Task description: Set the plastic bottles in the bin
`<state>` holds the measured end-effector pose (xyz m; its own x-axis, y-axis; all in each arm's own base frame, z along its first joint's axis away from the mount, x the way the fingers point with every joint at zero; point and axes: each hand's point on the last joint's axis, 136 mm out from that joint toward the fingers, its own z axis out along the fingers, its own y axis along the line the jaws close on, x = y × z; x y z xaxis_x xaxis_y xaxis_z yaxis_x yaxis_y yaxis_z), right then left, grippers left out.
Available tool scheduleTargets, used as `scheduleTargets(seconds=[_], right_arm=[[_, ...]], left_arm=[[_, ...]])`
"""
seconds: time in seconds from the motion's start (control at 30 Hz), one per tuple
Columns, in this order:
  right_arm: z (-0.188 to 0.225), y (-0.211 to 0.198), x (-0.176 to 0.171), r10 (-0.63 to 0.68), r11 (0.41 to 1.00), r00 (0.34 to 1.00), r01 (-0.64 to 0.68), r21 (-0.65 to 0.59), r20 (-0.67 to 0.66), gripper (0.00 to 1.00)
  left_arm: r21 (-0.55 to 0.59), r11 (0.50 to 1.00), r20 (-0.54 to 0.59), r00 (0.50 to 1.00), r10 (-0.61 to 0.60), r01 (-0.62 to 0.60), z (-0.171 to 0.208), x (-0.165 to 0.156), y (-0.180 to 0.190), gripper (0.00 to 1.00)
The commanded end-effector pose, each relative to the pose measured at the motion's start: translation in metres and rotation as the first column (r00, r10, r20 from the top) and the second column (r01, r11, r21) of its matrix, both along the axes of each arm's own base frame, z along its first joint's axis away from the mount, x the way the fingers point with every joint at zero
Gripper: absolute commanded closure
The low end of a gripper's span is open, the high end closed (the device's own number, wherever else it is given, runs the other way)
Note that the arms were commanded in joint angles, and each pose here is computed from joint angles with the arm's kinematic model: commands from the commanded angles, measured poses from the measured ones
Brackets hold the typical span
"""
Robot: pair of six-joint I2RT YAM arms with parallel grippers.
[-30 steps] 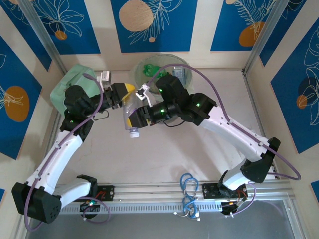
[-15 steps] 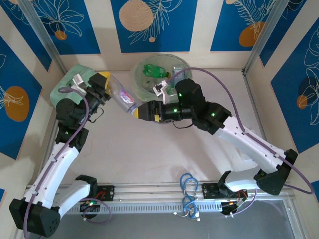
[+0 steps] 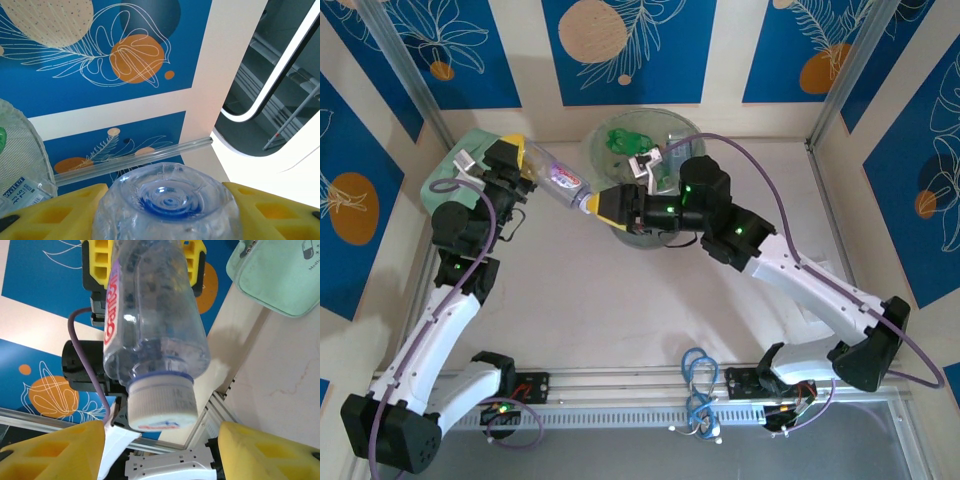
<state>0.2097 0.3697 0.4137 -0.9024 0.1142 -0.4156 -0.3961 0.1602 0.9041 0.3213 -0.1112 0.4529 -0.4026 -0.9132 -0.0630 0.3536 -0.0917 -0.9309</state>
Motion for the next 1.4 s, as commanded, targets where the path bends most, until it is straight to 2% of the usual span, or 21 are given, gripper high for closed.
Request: scheduleTargets(seconds=[0.0, 0.37, 0.6, 0.63, 0.7, 0.77, 0.83, 0.93, 1.03, 1.13, 1.37], right_arm=[[0.017, 0.006, 0.001, 0.024, 0.999, 1.0, -0.024, 0.035, 0.016, 0.41], [0.022, 0.01, 0.005, 0.022, 0.999, 0.999, -0.023, 0.034, 0.024, 0.53], [0.02, 0.004, 0.009, -0.007, 1.0, 1.0, 0.008, -0.023, 0.03, 0.7], [0.018, 0.002, 0.011, -0.017, 0.999, 0.999, 0.018, -0.04, 0.027, 0.72], [0.017, -0.004, 0.014, -0.03, 0.997, 0.999, 0.032, -0.071, 0.028, 0.73], [0.016, -0.016, 0.022, -0.061, 0.992, 0.998, 0.064, -0.107, 0.034, 0.74], [0.017, -0.034, 0.034, -0.081, 0.987, 0.996, 0.086, -0.139, 0.037, 0.74], [0.018, -0.066, 0.056, -0.086, 0.976, 0.995, 0.095, -0.194, 0.056, 0.74], [0.017, -0.095, 0.079, -0.096, 0.964, 0.993, 0.109, -0.242, 0.066, 0.76], [0.013, -0.116, 0.098, -0.11, 0.956, 0.991, 0.127, -0.264, 0.078, 0.76], [-0.024, -0.135, 0.127, -0.076, 0.945, 0.996, 0.087, -0.315, 0.048, 0.76]], left_arm=[[-0.037, 0.999, 0.06, 0.998, 0.016, -0.014, 0.015, -0.004, 0.007, 0.42], [-0.042, 0.999, 0.057, 0.998, 0.008, -0.006, 0.013, -0.004, 0.006, 0.43], [-0.009, 1.0, 0.031, 0.999, 0.023, -0.023, 0.005, -0.004, 0.007, 0.43], [0.004, 1.0, 0.023, 0.999, 0.025, -0.025, 0.004, -0.004, 0.007, 0.41], [0.038, 0.999, 0.009, 1.0, 0.018, -0.018, 0.002, -0.004, 0.003, 0.21], [0.12, 0.993, -0.022, 1.0, 0.003, 0.0, -0.001, -0.003, -0.003, 0.01], [0.257, 0.966, -0.043, 0.999, -0.009, 0.02, -0.002, -0.005, -0.011, 0.0], [0.456, 0.889, -0.116, 0.993, 0.016, 0.039, -0.015, -0.013, -0.012, 0.0], [0.587, 0.809, -0.179, 0.98, 0.082, 0.04, -0.033, -0.022, -0.002, 0.0], [0.651, 0.757, -0.211, 0.972, 0.102, 0.061, -0.046, -0.031, 0.003, 0.0], [0.702, 0.704, -0.24, 0.966, 0.096, 0.105, -0.067, -0.048, 0.005, 0.0]])
